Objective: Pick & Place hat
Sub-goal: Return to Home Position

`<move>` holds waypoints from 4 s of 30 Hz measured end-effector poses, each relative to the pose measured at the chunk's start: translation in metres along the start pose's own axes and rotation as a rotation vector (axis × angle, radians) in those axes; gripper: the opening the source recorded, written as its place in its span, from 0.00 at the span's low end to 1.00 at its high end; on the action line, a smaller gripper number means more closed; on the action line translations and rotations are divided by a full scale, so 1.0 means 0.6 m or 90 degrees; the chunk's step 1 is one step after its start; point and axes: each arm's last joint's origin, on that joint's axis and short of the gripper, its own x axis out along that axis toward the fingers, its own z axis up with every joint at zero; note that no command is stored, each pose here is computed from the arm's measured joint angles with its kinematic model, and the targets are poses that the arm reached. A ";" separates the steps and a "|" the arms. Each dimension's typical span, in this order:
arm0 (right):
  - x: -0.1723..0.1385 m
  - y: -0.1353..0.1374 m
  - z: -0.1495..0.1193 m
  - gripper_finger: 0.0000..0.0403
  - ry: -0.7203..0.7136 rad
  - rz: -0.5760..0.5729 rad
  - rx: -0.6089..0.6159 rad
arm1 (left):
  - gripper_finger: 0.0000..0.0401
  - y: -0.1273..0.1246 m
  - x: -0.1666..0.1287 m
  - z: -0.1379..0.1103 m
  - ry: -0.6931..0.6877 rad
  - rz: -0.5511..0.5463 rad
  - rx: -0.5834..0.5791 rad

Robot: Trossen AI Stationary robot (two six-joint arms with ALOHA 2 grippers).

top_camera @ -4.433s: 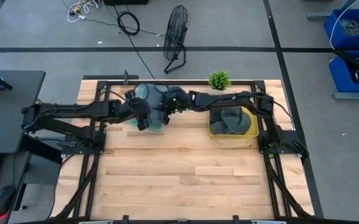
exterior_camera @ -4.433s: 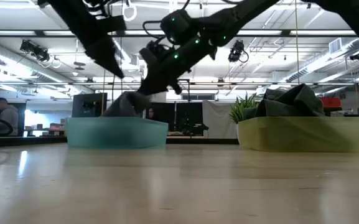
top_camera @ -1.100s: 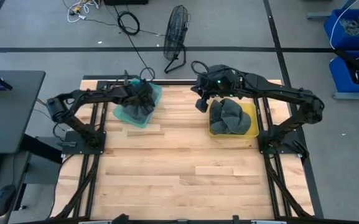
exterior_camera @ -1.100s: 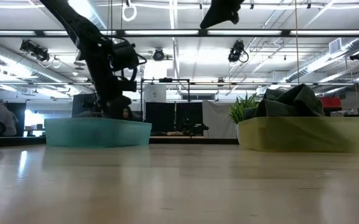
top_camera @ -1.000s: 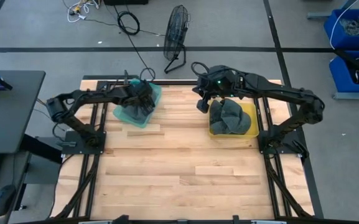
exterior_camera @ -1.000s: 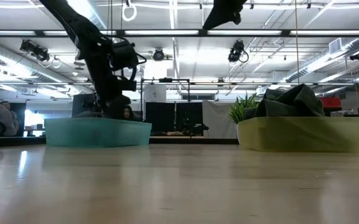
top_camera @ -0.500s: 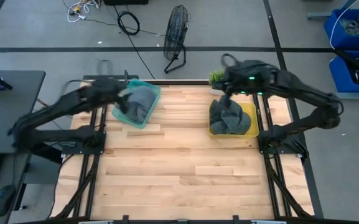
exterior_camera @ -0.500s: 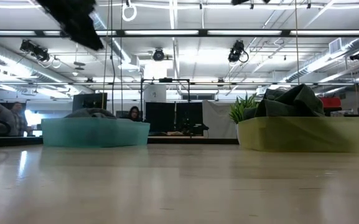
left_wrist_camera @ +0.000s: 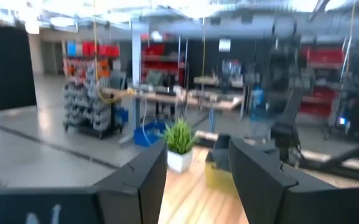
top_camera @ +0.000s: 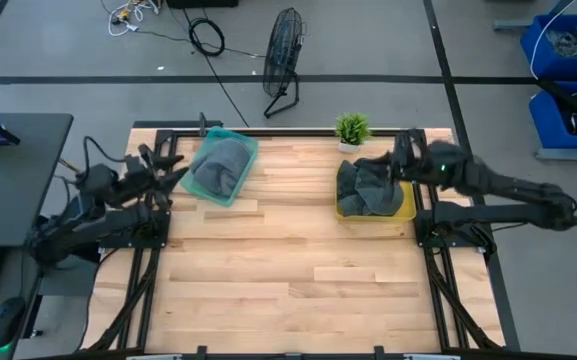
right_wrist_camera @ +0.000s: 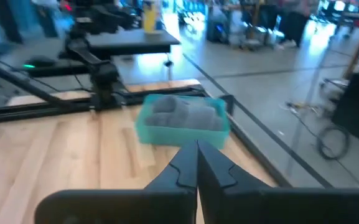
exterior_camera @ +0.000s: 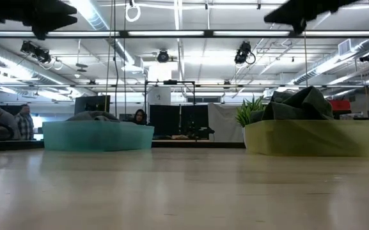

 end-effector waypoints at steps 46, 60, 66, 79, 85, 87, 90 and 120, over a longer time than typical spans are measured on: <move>-0.020 -0.006 -0.282 0.02 -0.049 -0.134 0.159 | 0.44 0.004 0.046 -0.190 0.062 0.005 -0.147; -0.020 -0.006 -0.282 0.03 -0.049 -0.133 0.158 | 0.44 0.004 0.046 -0.190 0.061 0.005 -0.147; -0.020 -0.006 -0.282 0.03 -0.049 -0.134 0.158 | 0.44 0.004 0.046 -0.190 0.061 0.005 -0.147; -0.020 -0.006 -0.282 0.03 -0.048 -0.134 0.158 | 0.44 0.004 0.046 -0.190 0.061 0.005 -0.147; -0.020 -0.006 -0.282 0.03 -0.048 -0.134 0.158 | 0.44 0.004 0.046 -0.190 0.061 0.005 -0.147; -0.020 -0.006 -0.282 0.03 -0.048 -0.134 0.158 | 0.44 0.004 0.046 -0.190 0.061 0.005 -0.147; -0.020 -0.006 -0.282 0.03 -0.048 -0.134 0.158 | 0.44 0.004 0.046 -0.190 0.061 0.004 -0.147; -0.020 -0.006 -0.281 0.03 -0.048 -0.134 0.158 | 0.44 0.004 0.046 -0.190 0.061 0.004 -0.147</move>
